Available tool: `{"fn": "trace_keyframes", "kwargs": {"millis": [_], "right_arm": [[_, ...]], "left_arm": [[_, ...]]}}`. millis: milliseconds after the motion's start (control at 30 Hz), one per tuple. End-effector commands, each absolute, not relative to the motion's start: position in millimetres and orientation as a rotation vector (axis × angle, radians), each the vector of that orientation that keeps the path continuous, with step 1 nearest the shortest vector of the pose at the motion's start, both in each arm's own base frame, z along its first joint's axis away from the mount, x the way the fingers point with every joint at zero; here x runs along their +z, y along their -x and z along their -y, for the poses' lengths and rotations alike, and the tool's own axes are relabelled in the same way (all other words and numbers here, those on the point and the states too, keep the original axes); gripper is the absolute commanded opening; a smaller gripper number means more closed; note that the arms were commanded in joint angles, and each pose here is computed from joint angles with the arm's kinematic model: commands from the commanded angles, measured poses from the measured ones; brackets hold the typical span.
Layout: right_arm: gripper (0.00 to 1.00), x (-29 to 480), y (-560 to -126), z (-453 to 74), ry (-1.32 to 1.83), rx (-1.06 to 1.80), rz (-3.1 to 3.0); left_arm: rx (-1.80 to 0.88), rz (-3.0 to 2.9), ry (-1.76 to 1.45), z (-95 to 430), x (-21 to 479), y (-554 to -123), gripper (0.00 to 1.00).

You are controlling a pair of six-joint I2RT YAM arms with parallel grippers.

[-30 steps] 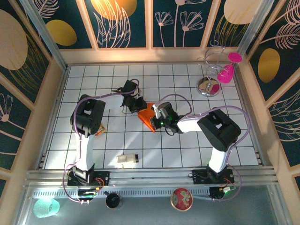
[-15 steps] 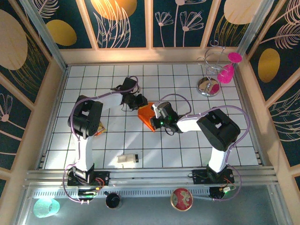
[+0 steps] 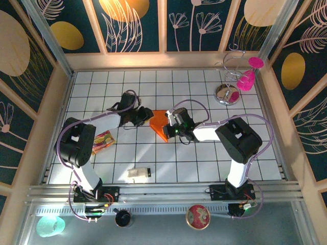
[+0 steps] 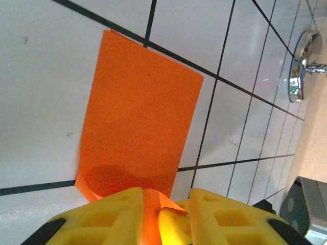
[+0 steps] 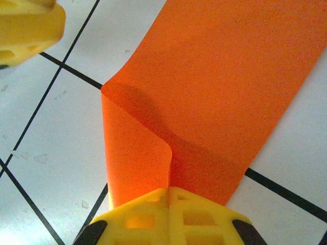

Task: Fold a paper plane with a square sheet of paper (pick it up from the middle)
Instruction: Third fold the triangle at the center of the table.

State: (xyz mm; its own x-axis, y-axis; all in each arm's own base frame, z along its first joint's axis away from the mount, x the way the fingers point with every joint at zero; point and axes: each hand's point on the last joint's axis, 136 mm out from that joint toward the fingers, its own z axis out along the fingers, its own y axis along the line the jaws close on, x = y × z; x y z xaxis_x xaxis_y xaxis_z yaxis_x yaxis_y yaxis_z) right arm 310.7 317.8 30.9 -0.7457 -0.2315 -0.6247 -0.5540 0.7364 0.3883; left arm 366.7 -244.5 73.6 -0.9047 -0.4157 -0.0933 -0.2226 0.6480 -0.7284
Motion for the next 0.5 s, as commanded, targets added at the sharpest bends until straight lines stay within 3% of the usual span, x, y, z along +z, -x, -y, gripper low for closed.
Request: {"fn": "trace_keyframes", "kwargs": {"millis": [0,233,467], "right_arm": [[0.00,27.8,-312.6,-319.9,0.576,0.791,-2.414],[0.00,19.8,-313.8,-317.0,0.561,0.763,-2.440],[0.00,18.6,-315.4,-316.3,0.560,0.749,-2.441]], "left_arm": [[-1.206,-2.589,0.537,257.6,80.8,-359.9,0.29],[-1.240,-2.634,0.564,268.9,61.5,-343.6,0.22],[-1.184,-2.643,0.510,271.0,61.3,-353.3,0.22]]}}
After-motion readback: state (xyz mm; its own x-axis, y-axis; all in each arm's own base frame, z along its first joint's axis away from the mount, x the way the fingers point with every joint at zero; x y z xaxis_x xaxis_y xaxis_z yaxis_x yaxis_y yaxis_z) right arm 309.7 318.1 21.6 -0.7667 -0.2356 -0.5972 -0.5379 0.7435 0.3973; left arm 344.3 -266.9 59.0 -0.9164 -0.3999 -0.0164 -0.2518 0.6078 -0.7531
